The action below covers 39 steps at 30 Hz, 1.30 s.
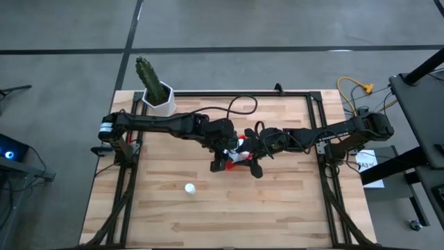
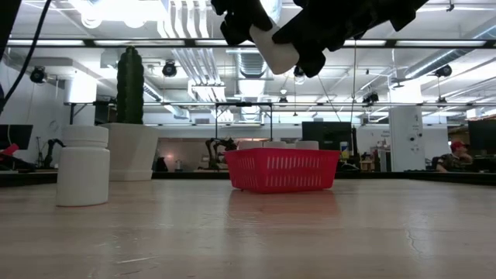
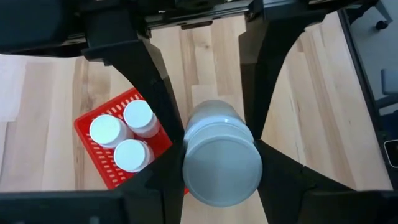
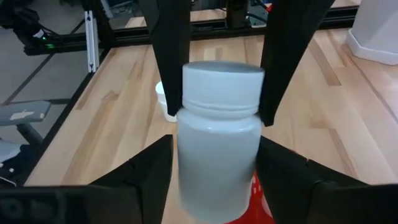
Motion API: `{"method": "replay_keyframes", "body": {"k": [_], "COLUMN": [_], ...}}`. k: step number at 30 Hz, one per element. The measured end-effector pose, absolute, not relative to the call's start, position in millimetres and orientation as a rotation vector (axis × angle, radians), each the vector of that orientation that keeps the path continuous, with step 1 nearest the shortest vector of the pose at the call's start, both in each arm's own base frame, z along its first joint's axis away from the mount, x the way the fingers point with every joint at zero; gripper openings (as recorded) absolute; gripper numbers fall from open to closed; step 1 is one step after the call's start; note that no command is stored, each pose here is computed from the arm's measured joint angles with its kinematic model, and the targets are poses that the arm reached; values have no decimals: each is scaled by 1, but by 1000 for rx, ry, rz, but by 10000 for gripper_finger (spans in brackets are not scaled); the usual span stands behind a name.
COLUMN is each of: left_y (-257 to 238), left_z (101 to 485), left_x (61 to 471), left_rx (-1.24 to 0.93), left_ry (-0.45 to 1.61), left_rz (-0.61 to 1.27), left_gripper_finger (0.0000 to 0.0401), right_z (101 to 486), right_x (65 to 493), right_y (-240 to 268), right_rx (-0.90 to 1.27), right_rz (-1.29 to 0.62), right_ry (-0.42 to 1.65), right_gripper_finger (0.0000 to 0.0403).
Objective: Pick and place pill bottles into a basket
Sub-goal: Put the white pill bottle into the red bin
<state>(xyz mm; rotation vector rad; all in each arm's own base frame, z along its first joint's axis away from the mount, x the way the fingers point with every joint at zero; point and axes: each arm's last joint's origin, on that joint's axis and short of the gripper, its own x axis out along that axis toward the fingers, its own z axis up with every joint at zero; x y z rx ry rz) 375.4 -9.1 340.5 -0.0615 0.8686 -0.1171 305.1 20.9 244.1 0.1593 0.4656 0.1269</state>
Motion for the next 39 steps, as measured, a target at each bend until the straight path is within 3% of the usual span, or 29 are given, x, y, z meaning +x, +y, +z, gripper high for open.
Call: {"method": "replay_keyframes", "body": {"k": [16,31,39], "left_y": [-7,0,1], "left_z": [344,346,337], "left_x": [369,363,367], "left_rx": [-64,-56,-43], "left_ry": [894,916,941], "left_rz": [-111,-78,-83], "left_gripper_finger": [141,141,141], "right_z": [246,293,318], "right_x": [303,261,230], "right_y": [22,18,8], "right_rx": [198,168,60], "right_rz": [148,142,-141], "right_ry": [476,381,290], "right_gripper_finger": [283,257,244]}}
